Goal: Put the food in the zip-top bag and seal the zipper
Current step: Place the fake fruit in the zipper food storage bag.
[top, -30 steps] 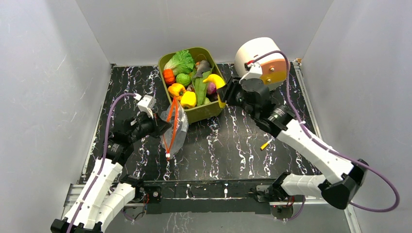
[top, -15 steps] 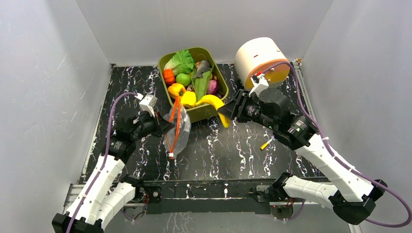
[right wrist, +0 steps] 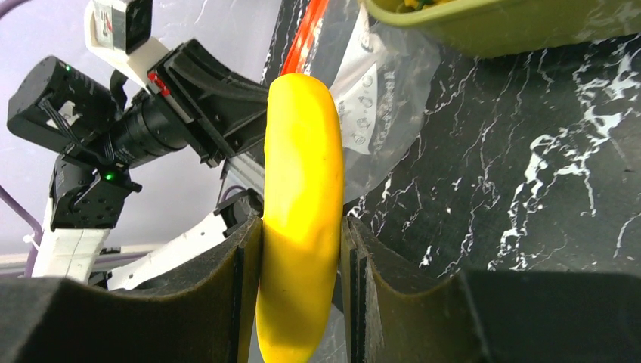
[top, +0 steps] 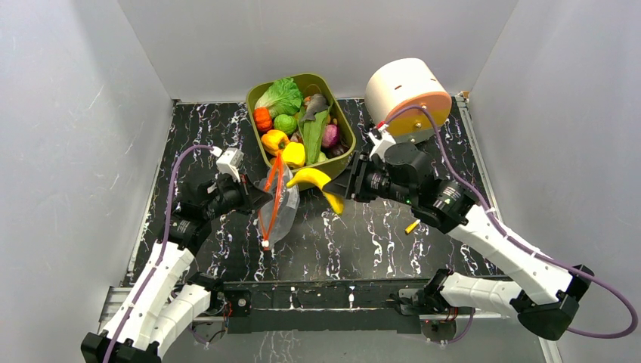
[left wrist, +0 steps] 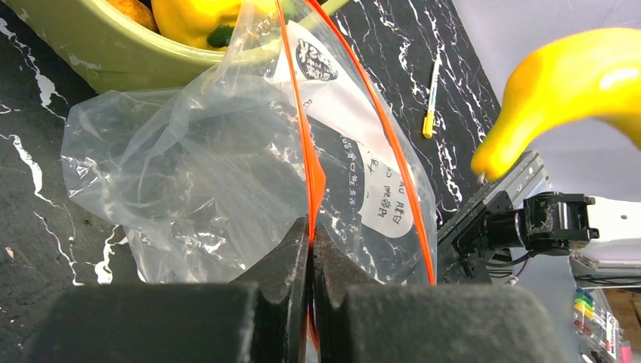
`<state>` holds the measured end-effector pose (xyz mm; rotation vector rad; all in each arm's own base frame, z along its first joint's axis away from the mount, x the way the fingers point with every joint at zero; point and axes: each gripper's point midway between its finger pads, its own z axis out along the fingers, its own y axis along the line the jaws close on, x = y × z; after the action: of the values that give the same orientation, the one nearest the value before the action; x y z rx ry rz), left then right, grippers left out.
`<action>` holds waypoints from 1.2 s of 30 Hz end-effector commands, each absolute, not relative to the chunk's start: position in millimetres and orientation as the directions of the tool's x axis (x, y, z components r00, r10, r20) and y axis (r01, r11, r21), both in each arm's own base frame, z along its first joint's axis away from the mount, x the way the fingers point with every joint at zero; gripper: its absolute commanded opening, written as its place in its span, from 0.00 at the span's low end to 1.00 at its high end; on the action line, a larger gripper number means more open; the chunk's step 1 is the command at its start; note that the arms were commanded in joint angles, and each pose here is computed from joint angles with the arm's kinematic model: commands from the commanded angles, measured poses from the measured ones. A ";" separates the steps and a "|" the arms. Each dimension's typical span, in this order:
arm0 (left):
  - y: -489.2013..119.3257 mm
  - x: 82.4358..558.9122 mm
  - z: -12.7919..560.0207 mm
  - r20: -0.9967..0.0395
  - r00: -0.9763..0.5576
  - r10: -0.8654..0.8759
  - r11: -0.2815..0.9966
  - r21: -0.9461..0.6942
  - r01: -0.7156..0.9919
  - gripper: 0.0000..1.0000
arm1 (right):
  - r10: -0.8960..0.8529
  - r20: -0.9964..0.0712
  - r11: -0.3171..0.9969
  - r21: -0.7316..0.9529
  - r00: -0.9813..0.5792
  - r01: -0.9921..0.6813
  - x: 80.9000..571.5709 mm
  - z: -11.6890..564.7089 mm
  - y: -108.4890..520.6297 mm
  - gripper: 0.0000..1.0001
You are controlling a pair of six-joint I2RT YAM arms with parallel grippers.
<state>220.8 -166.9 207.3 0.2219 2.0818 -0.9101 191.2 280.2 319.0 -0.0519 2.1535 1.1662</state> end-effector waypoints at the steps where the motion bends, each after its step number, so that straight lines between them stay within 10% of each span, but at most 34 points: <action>1: -171.5 214.2 209.6 -0.732 -0.657 -0.179 0.695 -0.567 0.442 0.00 | 0.282 -0.582 0.508 0.765 -0.762 -0.396 182.4 345.3 301.1 0.14; 23: -167.2 215.5 233.0 -0.780 -0.608 -0.147 0.712 -0.510 0.483 0.00 | 0.126 -0.635 0.783 0.535 -0.762 -0.317 191.2 296.9 299.3 0.15; 36: -167.0 215.2 223.9 -0.778 -0.613 -0.141 0.715 -0.508 0.481 0.00 | 0.184 -0.625 0.623 0.671 -0.758 -0.402 180.7 352.6 349.1 0.15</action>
<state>215.8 -165.3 214.4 0.2305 2.0890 -0.9043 178.9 323.6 316.5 -0.1628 2.2706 1.0059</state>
